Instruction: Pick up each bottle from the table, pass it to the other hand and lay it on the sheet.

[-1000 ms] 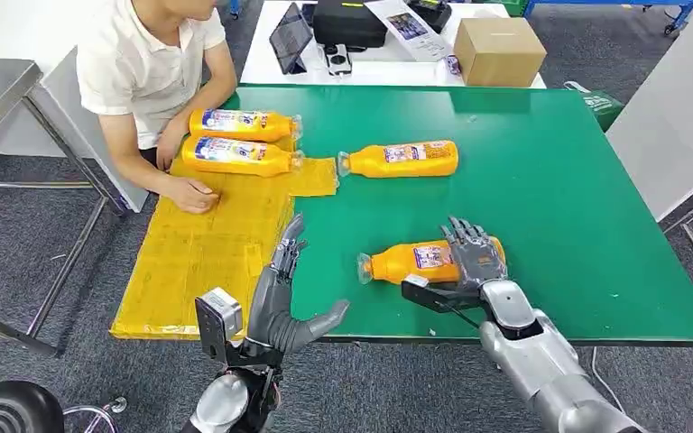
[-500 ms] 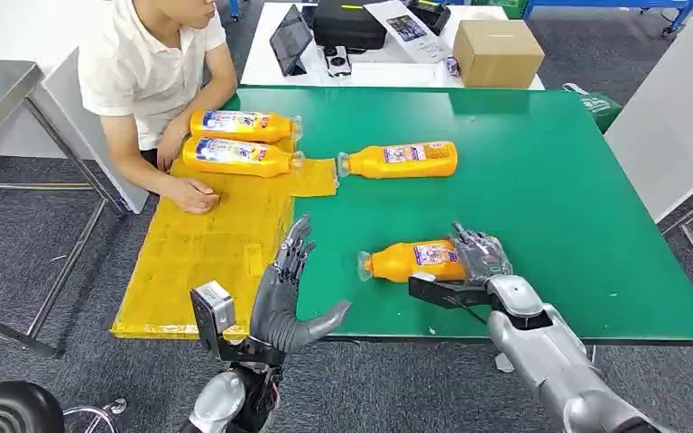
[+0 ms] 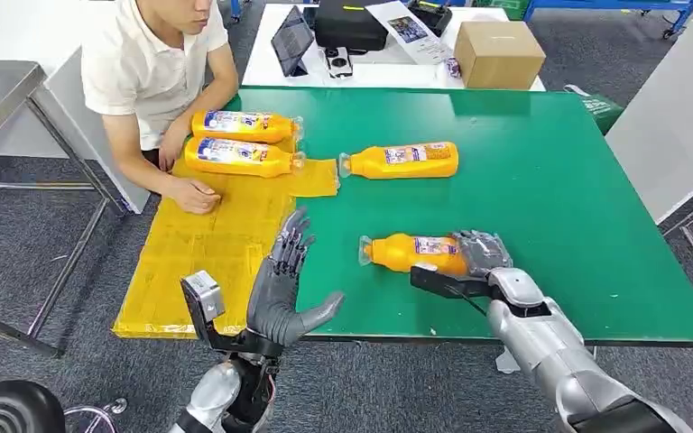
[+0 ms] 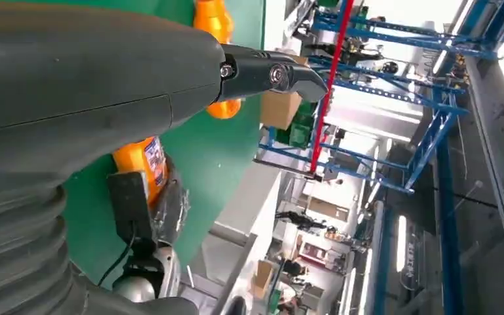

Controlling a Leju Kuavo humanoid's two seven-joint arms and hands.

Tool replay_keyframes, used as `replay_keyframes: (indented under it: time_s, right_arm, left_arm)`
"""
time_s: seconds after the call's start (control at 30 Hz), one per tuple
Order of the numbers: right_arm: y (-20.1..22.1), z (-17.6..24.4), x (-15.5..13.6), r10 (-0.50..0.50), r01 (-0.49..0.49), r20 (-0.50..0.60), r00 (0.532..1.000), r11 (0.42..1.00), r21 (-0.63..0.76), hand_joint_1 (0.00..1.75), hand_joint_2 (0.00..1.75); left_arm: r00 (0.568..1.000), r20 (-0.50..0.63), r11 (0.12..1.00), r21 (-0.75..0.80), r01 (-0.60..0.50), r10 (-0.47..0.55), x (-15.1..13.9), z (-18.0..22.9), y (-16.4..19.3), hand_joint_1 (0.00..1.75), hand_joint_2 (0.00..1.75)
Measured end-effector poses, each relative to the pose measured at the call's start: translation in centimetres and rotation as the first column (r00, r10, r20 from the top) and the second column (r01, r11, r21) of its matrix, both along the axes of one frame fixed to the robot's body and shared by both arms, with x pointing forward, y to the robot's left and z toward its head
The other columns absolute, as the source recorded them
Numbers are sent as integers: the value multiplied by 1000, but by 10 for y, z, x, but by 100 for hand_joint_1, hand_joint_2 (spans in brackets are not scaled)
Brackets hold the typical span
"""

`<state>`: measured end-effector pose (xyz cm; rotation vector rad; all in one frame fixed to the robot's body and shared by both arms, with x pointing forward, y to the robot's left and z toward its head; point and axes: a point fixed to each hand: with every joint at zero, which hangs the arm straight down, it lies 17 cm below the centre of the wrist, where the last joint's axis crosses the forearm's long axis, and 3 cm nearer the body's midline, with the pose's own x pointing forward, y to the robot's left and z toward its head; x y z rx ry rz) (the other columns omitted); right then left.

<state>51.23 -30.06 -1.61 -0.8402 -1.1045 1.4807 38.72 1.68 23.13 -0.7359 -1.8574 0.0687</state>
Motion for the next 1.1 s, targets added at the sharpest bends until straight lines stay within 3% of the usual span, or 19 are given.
replay_keyframes:
  time_s: [0.07, 0.2, 0.37, 0.47, 0.57, 0.83, 0.93, 1.1]
  right_arm:
    - [6, 1, -1, 23, -22, -5, 1000, 999, 45, 175, 175]
    - [24, 8, -7, 55, -42, -38, 998, 958, 283, 175, 175]
    - [31, 13, -12, 59, -45, -26, 998, 921, 387, 175, 175]
    - [54, 24, -26, 73, -70, 16, 997, 837, 543, 175, 175]
    - [88, 41, -38, 83, -95, 50, 995, 729, 677, 175, 175]
    - [137, 64, -64, 114, -130, 81, 990, 544, 829, 175, 175]
    - [151, 70, -75, 99, -124, 88, 991, 458, 880, 175, 175]
    - [170, 73, -90, 97, -121, 89, 991, 402, 908, 175, 175]
  left_arm:
    - [1000, 1, 1000, 3, -1, 1, 0, 0, 0, 0, 175]
    - [1000, -6, 1000, 9, -24, 24, 4, -3, 3, 0, 175]
    - [996, -51, 997, 25, -78, 79, 13, -13, 9, 0, 175]
    - [950, -267, 986, 76, -149, 164, 31, -63, 19, 0, 175]
    - [869, -478, 991, 29, -131, 129, 28, -129, 18, 0, 175]
    - [773, -632, 997, -13, -76, 51, 6, -190, 6, 0, 175]
    - [767, -641, 998, -42, -53, 14, 2, -191, 1, 0, 175]
    - [763, -646, 998, -46, -33, -5, -4, -195, -1, 0, 175]
